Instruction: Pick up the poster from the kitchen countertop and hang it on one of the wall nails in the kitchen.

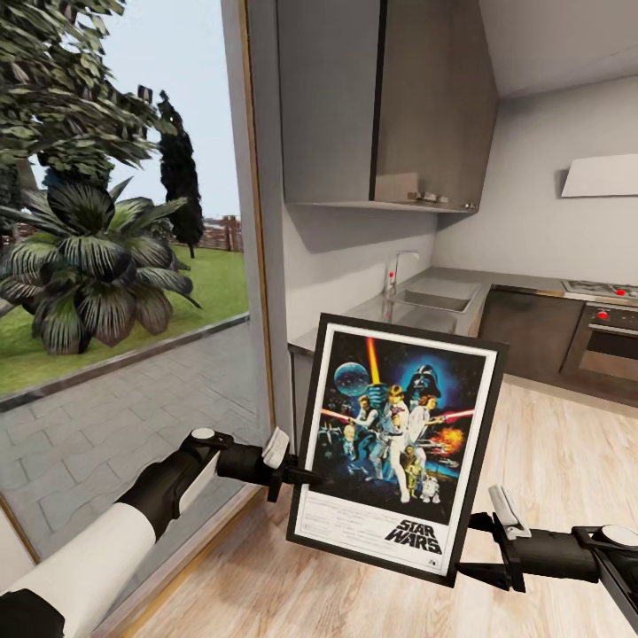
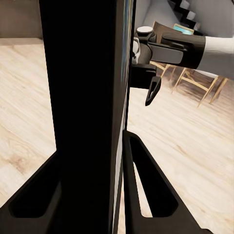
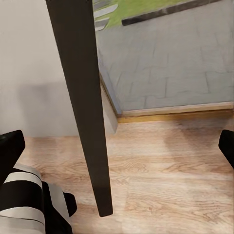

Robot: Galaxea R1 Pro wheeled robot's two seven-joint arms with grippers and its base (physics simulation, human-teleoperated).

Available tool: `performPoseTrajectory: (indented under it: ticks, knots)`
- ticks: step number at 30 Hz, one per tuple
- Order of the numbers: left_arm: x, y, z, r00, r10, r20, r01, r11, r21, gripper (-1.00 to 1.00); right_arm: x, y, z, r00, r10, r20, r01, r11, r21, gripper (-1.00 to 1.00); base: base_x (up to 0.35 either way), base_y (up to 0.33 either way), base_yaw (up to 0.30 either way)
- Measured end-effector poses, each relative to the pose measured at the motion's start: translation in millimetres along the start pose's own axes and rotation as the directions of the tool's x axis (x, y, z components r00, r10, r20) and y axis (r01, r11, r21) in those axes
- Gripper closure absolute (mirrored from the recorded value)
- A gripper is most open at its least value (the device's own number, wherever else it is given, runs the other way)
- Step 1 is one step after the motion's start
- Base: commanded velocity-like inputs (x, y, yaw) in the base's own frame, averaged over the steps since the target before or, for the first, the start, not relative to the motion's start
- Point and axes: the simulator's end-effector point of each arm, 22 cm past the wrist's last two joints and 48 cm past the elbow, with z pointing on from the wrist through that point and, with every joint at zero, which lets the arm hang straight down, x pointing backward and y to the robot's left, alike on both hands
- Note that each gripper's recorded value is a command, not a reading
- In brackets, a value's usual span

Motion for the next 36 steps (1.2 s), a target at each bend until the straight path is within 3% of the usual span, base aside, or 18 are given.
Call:
performPoseTrajectory:
  ticks: [22,23,36]
  knots:
    - [-0.5,-0.6,1.0,1.0,0.002,0.0,-0.002,1.0,0.002,1.0,-1.4,2.9,7.4,1.0,0.002,0.012,-0.002,1.0,-0.011,-1.0,0.0,0.0,0.0]
    - [-0.5,-0.5,0.8,1.0,0.002,0.0,-0.002,1.0,0.002,1.0,-1.4,2.9,7.4,1.0,0.002,0.012,-0.002,1.0,-0.011,1.0,0.0,0.0,0.0]
    - [-0.1,1.0,-0.7,1.0,-0.002,0.0,0.002,1.0,-0.004,1.0,-0.9,3.4,7.6,1.0,-0.001,0.013,0.001,1.0,-0.013,1.0,0.0,0.0,0.0]
